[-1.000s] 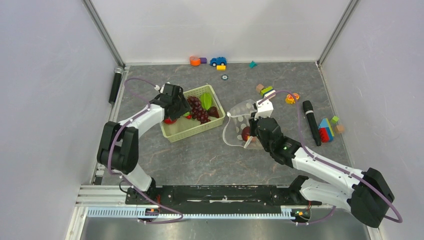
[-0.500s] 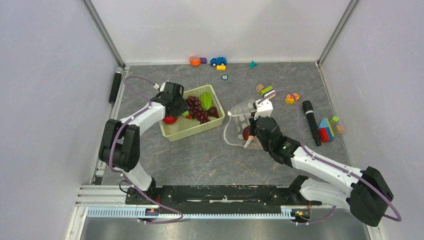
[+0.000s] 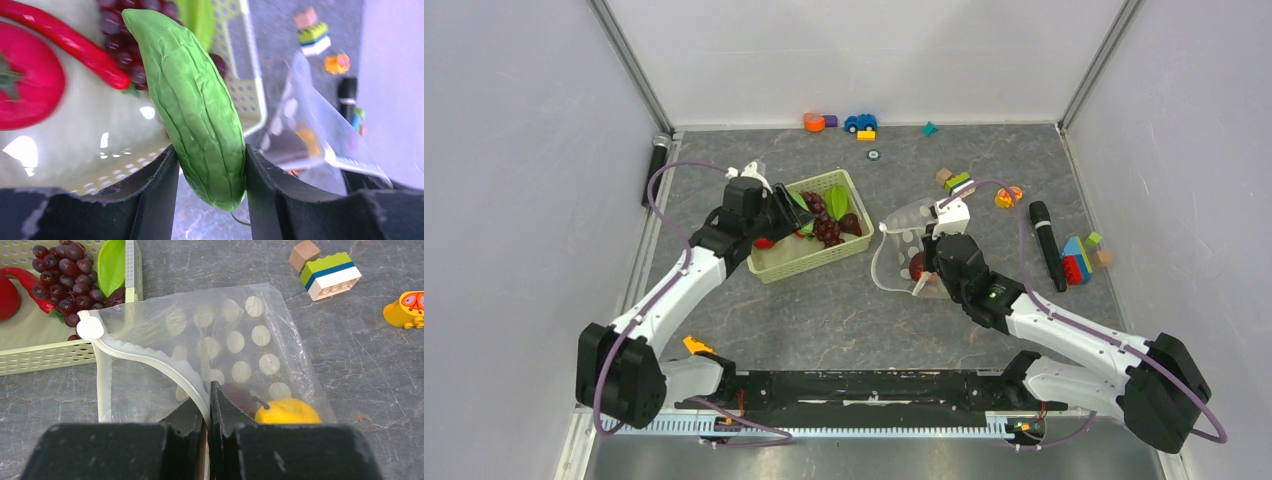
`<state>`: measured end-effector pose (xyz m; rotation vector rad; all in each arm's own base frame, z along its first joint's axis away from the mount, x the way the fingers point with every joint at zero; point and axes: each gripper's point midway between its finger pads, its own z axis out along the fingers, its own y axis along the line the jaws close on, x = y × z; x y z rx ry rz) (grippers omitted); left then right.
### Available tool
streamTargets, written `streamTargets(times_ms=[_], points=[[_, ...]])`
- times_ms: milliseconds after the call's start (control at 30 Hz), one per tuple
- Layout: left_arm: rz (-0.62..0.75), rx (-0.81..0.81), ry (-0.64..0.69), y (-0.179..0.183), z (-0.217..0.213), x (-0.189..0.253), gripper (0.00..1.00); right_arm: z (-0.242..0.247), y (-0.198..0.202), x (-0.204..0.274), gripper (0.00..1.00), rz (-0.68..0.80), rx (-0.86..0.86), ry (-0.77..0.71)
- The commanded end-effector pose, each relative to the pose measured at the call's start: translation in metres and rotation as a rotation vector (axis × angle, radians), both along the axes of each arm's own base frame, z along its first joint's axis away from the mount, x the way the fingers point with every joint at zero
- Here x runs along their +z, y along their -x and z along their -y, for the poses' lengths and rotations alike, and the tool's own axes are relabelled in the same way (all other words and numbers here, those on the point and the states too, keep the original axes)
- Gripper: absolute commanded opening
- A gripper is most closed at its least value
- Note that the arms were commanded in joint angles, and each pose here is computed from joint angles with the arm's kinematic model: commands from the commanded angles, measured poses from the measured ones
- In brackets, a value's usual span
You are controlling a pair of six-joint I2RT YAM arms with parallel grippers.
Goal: Place the food in the zip-top bag and seal the zipper
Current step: Pick up the fake fruit from the bin, then place the fake fruit in the zipper food storage bag.
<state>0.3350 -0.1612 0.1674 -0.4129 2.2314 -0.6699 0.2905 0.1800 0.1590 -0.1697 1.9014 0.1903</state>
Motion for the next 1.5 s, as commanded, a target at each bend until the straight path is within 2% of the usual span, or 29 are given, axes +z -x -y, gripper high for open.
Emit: streamTargets(times_ms=[0, 233, 500, 600, 700, 900, 1100, 1233, 1367, 1467], points=[[0.073, -0.262, 0.123, 0.028, 0.046, 0.025, 0.21, -0.007, -0.004, 0.023, 0.10, 0.037, 0.004, -0.055], [0.105, -0.695, 0.218, 0.099, 0.120, 0.034, 0.22, -0.008, -0.003, 0.022, 0.10, 0.034, 0.010, -0.062], [0.147, -1.068, 0.332, 0.175, 0.153, 0.032, 0.24, -0.007, -0.002, 0.022, 0.10, 0.033, 0.008, -0.067], [0.153, -1.133, 0.327, 0.191, 0.157, 0.027, 0.24, -0.007, -0.002, 0.023, 0.10, 0.032, 0.009, -0.067], [0.141, -1.096, 0.308, 0.185, 0.163, 0.022, 0.24, -0.010, -0.002, 0.024, 0.10, 0.034, 0.023, -0.074], [0.095, -0.964, 0.272, 0.142, 0.185, 0.010, 0.22, -0.015, 0.002, 0.027, 0.10, 0.041, 0.061, -0.097], [0.093, -0.932, 0.276, 0.110, 0.211, 0.007, 0.19, -0.022, 0.010, 0.036, 0.10, 0.055, 0.121, -0.144], [0.131, -0.792, 0.223, 0.076, 0.214, 0.010, 0.19, -0.026, 0.015, 0.042, 0.09, 0.071, 0.153, -0.180], [0.177, -0.658, 0.179, 0.050, 0.211, 0.015, 0.27, -0.029, 0.019, 0.048, 0.09, 0.082, 0.179, -0.211], [0.200, -0.581, 0.142, 0.035, 0.206, 0.016, 0.41, -0.032, 0.022, 0.049, 0.09, 0.083, 0.196, -0.236]])
